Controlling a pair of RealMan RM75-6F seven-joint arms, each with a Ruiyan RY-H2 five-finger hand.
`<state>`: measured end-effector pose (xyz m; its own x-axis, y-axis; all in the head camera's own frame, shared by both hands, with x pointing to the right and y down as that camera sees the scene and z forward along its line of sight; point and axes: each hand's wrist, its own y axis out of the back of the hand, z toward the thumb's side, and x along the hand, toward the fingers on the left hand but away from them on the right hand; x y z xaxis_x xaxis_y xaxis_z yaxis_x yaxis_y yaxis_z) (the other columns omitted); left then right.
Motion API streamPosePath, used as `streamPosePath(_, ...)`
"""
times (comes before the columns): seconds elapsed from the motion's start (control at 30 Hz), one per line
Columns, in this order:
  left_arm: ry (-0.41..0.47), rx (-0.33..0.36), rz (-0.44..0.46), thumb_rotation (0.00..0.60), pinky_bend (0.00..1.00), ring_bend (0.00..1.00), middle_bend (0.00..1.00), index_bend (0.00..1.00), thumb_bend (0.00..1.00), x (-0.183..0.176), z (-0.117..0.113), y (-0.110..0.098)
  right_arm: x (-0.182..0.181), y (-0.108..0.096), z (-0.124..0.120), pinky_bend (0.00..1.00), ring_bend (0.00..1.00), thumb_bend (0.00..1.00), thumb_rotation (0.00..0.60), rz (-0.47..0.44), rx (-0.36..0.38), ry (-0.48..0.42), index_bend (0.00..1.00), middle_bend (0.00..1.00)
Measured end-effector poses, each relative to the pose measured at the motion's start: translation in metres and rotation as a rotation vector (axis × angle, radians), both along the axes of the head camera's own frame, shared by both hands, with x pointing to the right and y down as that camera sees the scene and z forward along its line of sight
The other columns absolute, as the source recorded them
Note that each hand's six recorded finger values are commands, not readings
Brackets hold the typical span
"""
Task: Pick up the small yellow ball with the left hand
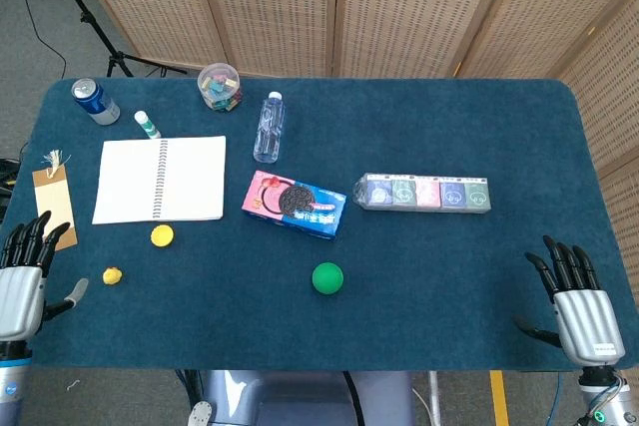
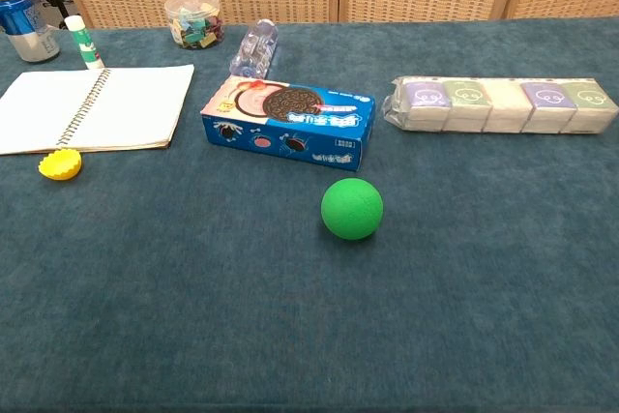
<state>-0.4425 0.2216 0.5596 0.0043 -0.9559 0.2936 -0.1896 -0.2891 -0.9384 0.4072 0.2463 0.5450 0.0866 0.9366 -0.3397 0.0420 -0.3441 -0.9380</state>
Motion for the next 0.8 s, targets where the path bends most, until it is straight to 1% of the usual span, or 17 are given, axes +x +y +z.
streamPosePath(0.37,0.006,0.006,0.006,0.6,0.0,0.0,0.0,0.14,0.24,0.0011,-0.0026,0.001,-0.0025,0.0015,-0.0011,0.01,0.0,0.0,0.6,-0.007,0.003,0.003,0.15,0.0)
streamPosePath(0.8,-0.005,-0.012,0.005,0.6,0.0,0.0,0.0,0.14,0.24,0.0017,0.0015,0.0,-0.0002,-0.0002,0.0018,0.01,0.0,0.0,0.6,0.001,-0.008,0.007,0.15,0.0)
